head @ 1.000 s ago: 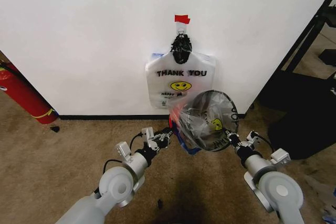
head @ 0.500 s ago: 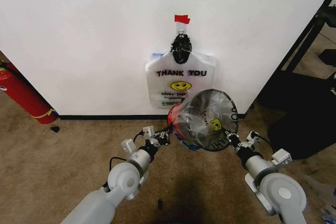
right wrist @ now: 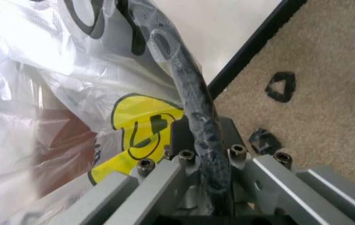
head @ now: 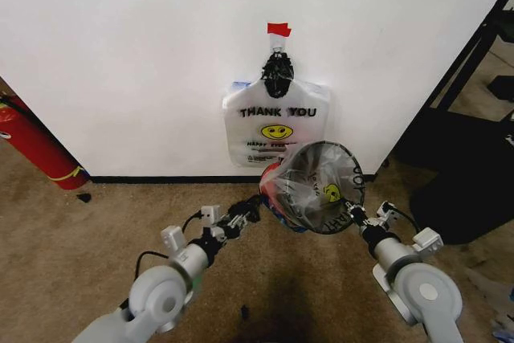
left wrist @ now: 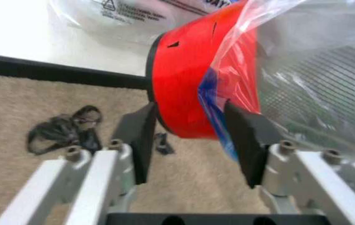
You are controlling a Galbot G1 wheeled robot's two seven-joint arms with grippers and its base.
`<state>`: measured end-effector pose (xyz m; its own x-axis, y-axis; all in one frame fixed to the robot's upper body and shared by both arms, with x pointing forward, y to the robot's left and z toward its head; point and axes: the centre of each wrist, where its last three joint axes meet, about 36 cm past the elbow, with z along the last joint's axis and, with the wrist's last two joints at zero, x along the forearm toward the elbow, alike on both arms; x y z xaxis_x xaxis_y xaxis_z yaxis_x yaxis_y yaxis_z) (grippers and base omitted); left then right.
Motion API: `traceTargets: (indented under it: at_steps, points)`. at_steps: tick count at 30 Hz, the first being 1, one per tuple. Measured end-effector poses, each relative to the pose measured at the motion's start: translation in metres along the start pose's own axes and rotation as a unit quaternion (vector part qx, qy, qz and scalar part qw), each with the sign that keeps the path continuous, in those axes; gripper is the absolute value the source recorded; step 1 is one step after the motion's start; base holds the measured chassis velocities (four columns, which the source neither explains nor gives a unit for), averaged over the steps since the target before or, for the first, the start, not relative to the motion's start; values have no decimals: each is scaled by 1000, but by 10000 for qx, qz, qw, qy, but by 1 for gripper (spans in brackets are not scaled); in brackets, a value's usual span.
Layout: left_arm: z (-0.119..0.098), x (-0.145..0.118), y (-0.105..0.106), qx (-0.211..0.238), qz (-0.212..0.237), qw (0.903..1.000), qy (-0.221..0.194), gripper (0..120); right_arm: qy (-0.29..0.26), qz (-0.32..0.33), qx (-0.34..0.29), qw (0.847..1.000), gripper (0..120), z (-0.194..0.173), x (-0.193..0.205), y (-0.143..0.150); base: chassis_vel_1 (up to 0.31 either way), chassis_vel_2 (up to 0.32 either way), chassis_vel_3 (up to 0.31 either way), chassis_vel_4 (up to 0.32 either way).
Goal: Pick up the garbage bag from the wall and place it over the trash bin.
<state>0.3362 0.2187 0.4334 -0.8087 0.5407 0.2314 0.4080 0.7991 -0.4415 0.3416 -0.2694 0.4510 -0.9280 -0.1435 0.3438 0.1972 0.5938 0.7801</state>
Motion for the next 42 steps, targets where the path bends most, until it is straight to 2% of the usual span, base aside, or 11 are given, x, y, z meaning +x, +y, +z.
traceTargets:
  at_steps: [3,5,8,12,15,19,20,23,26,32,42]
  points:
    - [-4,12,-6,-293,-180,9994,-58,63,-20,59,175,9998,0,3,-1,-1,0,0,0,0]
    - [-6,14,-8,-364,-244,9990,-97,65,-31,82,238,9997,0,4,0,-1,0,0,0,0]
    - [-25,26,-26,-581,-534,9965,-294,79,-76,187,556,9982,0,11,1,0,0,0,0,0]
    - [-43,35,-42,-754,-544,9948,-412,80,-101,243,753,9968,0,18,3,6,0,0,0,0]
    - [-53,38,-50,-894,-467,9940,-413,70,-147,298,915,9953,0,25,5,12,0,0,0,0]
    - [-74,40,-64,-944,-248,9952,-91,51,-284,367,1101,9928,0,35,7,19,0,0,0,0]
    - [-74,40,-64,-944,-248,9952,-91,51,-284,367,1101,9928,0,35,7,19,0,0,0,0]
    - [-94,44,-77,-1039,51,9946,32,37,-530,444,1270,9895,0,46,7,24,0,0,0,0]
    - [-98,47,-78,-1168,103,9931,88,30,-627,470,1369,9875,0,52,6,26,0,0,0,0]
    - [-109,58,-85,-1430,94,9880,571,4,-920,537,1890,9762,0,79,-5,32,0,0,0,0]
    - [-120,55,-93,-1391,9,9856,960,0,-1167,403,2336,9645,0,118,-10,46,0,0,0,0]
